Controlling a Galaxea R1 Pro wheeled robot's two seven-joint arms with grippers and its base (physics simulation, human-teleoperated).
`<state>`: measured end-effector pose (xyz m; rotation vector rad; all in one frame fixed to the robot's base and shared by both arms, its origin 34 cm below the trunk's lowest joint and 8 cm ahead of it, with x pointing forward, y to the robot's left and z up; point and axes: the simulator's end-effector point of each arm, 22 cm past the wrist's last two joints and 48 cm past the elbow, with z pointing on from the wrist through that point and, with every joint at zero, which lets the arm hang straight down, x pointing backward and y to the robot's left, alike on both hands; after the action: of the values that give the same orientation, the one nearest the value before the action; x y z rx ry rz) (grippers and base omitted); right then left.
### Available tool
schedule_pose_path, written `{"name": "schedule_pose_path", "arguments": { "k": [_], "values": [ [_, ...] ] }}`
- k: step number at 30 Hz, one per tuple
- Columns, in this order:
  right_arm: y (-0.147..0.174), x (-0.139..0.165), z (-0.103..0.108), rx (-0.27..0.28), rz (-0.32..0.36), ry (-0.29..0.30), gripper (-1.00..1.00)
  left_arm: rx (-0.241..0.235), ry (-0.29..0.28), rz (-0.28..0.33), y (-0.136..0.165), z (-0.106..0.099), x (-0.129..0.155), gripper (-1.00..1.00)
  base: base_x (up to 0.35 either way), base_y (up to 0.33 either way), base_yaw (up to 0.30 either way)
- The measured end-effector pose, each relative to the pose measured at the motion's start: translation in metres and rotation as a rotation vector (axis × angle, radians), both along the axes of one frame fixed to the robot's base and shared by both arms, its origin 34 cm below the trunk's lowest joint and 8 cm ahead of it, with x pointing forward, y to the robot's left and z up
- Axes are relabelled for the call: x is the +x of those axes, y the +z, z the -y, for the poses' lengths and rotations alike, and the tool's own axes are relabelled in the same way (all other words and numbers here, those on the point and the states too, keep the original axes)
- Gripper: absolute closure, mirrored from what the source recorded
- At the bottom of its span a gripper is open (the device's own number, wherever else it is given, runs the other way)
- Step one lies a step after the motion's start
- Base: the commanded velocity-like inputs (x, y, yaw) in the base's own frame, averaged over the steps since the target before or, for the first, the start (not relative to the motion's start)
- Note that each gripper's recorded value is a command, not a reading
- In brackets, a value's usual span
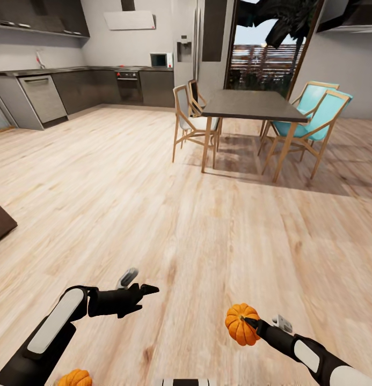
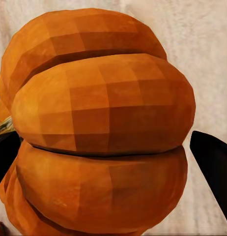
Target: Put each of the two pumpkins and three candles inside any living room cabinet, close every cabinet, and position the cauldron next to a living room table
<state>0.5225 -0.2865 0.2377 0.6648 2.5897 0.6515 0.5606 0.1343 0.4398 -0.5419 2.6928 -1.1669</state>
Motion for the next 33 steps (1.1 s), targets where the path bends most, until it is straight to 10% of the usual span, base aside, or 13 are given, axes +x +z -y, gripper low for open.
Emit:
{"name": "schedule_pose_path", "arguments": {
  "k": [33],
  "values": [
    [-0.019, -0.015, -0.001, 0.001, -0.046, 0.002, 1.00, -0.004, 0.004, -0.050, -0.021, -0.001, -0.005, -1.00, -0.054, -0.015, 0.136]
  ]
}}
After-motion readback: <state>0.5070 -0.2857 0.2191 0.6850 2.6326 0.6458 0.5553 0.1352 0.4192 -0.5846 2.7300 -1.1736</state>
